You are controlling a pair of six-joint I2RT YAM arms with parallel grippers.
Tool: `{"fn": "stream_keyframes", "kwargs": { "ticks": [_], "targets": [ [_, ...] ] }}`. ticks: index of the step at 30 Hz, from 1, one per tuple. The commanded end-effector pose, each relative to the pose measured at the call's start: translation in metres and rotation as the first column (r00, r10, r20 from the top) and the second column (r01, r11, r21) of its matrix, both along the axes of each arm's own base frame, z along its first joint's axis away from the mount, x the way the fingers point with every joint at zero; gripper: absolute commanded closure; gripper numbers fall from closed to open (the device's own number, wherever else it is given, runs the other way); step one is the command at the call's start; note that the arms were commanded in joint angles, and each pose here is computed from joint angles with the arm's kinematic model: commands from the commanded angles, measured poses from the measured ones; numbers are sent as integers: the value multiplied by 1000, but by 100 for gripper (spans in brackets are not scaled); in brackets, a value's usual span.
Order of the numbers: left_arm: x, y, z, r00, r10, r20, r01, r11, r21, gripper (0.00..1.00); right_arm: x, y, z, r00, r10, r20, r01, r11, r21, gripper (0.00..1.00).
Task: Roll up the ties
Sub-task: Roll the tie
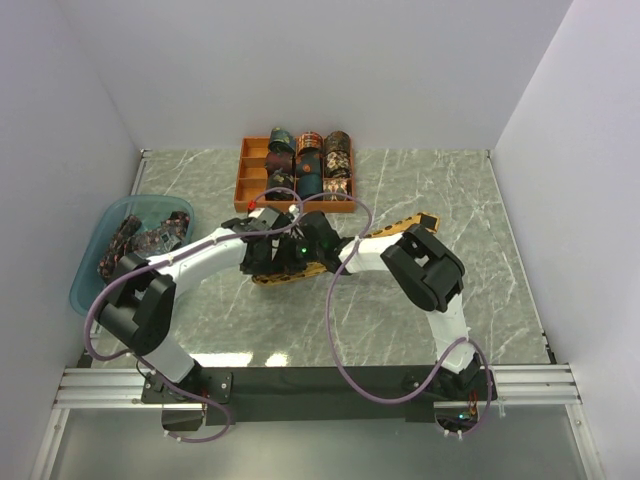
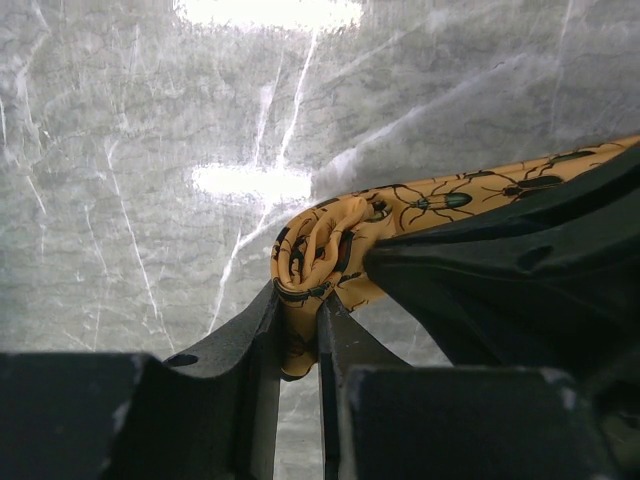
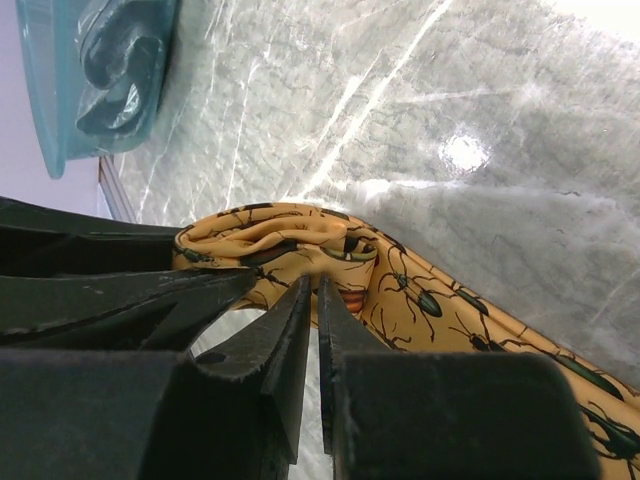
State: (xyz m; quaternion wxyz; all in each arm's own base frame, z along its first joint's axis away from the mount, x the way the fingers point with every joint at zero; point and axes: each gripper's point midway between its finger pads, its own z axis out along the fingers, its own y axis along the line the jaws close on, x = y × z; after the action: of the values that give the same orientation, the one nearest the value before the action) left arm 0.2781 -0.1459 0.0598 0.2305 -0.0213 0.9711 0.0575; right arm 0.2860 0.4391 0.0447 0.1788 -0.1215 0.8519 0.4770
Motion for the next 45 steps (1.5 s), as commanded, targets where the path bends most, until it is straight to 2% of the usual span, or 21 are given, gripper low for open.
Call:
{"fn": "stream_keyframes", "kwargs": {
  "ticks": [1,16,22,35,38,45],
  "targets": [
    [13,-9,13,999,-8,37,8,1000,-14,98,2,14,9,999,22,30,-23,999,41,86],
    [15,-62,13,999,-43,30,48,978,-201,92,-2,14,5,999,33,23,-34,999,33,83],
    [21,-67,9,999,-37,26,41,980,-194,92,4,-9,14,998,-4,62,4,1000,5,77],
    [24,-82,-5,998,-69,-12,65,978,-199,91,25,-78,30,980,-129,152,141,987,-75,74],
    [24,-83,-11,997,-72,-27,65,980,-189,87,25,-86,30,978,-140,156,154,985,-79,74],
    [28,-95,-2,997,-76,-4,74,973,-219,64,27,-101,30,975,-165,148,177,981,-76,74]
  ]
}}
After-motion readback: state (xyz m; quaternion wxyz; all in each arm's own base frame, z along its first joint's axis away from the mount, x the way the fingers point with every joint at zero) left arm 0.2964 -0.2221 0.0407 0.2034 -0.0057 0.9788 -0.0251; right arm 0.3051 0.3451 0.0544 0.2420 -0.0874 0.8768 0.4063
